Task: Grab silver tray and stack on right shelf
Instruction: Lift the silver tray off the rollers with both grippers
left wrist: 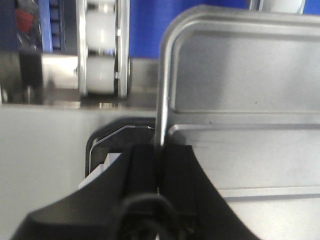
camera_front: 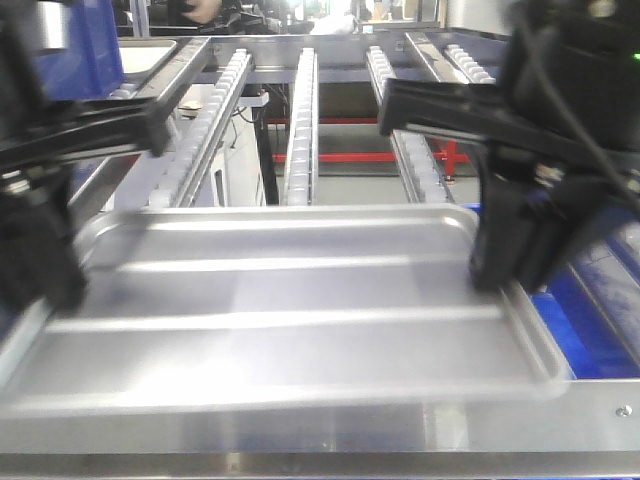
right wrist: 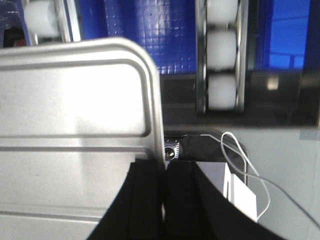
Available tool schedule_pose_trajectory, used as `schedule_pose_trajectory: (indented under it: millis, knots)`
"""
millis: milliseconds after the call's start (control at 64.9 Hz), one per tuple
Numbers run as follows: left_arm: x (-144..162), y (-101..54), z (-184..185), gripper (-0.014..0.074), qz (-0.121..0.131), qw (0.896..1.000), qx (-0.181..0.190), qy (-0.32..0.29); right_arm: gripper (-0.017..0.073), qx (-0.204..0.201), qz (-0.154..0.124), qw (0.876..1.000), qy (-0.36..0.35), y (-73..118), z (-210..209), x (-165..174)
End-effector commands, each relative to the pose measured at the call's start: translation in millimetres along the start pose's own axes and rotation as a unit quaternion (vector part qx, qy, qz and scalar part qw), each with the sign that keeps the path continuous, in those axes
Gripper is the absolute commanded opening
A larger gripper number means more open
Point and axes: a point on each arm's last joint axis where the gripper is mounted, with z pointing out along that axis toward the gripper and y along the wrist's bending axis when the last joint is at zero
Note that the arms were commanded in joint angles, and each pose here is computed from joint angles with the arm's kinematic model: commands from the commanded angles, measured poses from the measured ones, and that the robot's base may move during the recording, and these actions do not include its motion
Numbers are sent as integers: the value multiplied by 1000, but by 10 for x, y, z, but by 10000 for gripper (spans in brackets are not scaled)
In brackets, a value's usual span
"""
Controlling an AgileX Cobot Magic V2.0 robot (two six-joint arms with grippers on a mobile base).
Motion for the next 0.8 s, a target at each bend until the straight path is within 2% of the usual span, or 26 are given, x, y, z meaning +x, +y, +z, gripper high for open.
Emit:
schedule_pose_trajectory:
  millis: [0,92,170,262,478,617,786]
  knots:
    - [104,41,-203,-99,-11,1000,-10,-22,57,-19,8,999,-32,-20,-190,90]
    - [226,46,-297,-99,-7,999,-31,-26,57,5,8,1000,-26,-83,-204,244]
    - [311,-2,-366,-99,-9,999,-23,-29,57,17,1,1000,-21,-113,-213,367]
    - [436,-47,-404,-99,2,1000,-17,-24,57,16,-1,1000,-15,-103,-254,487]
    - [723,-5,-367,-99,4,999,-33,-6,57,48,-17,998,-32,-69,-357,690]
    - [783,-6,-402,-99,11,999,-34,-6,57,35,-28,999,-28,2,-371,794]
    - [790,13,-406,-99,18,999,-47,-7,57,32,-27,999,-30,12,-372,799]
